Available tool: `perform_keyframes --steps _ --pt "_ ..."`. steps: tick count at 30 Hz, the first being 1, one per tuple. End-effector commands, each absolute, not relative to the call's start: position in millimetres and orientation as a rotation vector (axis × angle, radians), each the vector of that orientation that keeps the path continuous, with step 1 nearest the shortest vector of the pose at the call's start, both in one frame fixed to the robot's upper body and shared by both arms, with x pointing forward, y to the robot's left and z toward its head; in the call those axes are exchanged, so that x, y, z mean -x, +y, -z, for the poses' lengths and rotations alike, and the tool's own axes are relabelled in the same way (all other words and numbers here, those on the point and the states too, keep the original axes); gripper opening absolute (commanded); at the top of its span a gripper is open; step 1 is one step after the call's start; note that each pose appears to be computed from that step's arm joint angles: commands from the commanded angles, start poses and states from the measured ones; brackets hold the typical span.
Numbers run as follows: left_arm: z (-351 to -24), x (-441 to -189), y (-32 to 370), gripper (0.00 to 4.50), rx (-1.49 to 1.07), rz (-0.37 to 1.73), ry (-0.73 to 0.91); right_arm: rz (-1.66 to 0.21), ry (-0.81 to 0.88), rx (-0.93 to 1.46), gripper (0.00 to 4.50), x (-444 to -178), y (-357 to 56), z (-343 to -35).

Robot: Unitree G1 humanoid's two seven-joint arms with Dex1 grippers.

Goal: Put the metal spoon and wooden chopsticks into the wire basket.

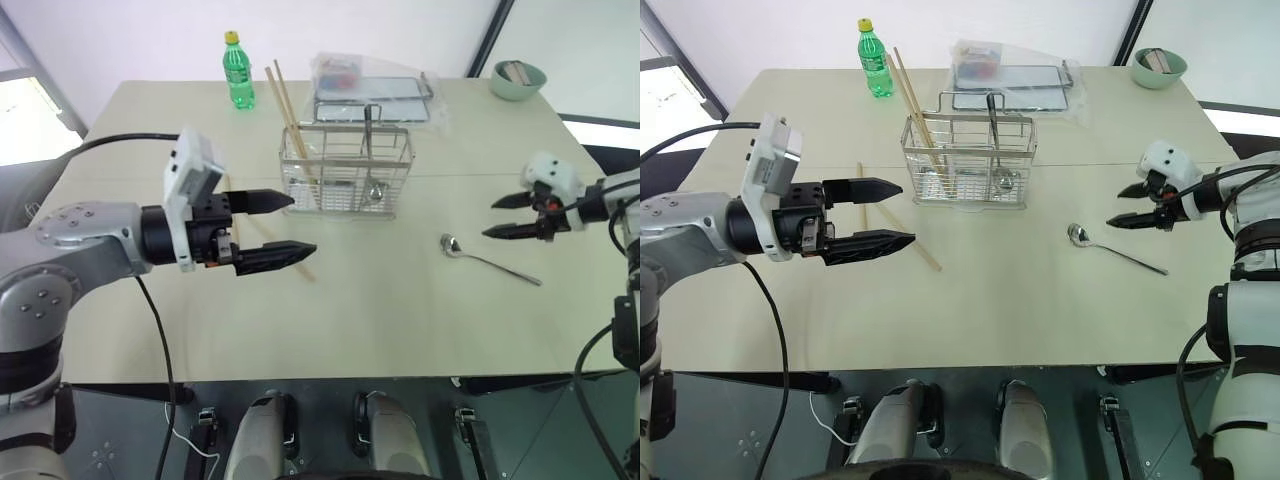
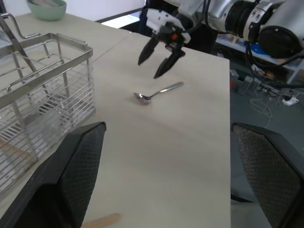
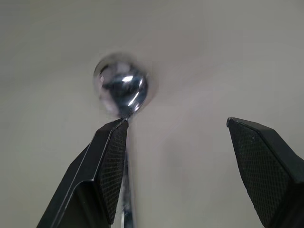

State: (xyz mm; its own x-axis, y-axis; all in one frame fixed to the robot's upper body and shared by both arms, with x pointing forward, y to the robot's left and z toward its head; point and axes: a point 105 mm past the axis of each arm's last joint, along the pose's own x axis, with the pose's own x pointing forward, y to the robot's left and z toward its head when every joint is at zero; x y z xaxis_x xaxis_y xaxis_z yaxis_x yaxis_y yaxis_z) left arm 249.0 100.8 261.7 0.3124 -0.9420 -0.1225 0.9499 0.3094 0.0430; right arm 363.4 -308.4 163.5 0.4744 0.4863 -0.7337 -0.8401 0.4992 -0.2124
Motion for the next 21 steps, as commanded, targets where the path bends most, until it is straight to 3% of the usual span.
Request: perform_keyframes --steps 1,7,16,19,21 --pt "-269 -240 98 4.44 -0.147 1.287 0.060 -0.872 0.681 0.611 3.41 -365 -307 -157" --pt "-270 -240 103 4.44 -0.169 1.268 0.065 -0.898 0.678 0.504 3.41 -366 -296 -145" --pt "-276 -243 105 4.44 -0.184 1.245 0.041 -0.912 0.733 0.528 3.41 -358 -299 -123" --pt "-279 -245 106 4.50 -0.186 1.239 0.035 -0.920 0.745 0.528 2.57 -356 -298 -118" --pt "-279 -247 107 4.50 -0.190 1.234 0.036 -0.927 0.745 0.522 1.69 -356 -296 -116"
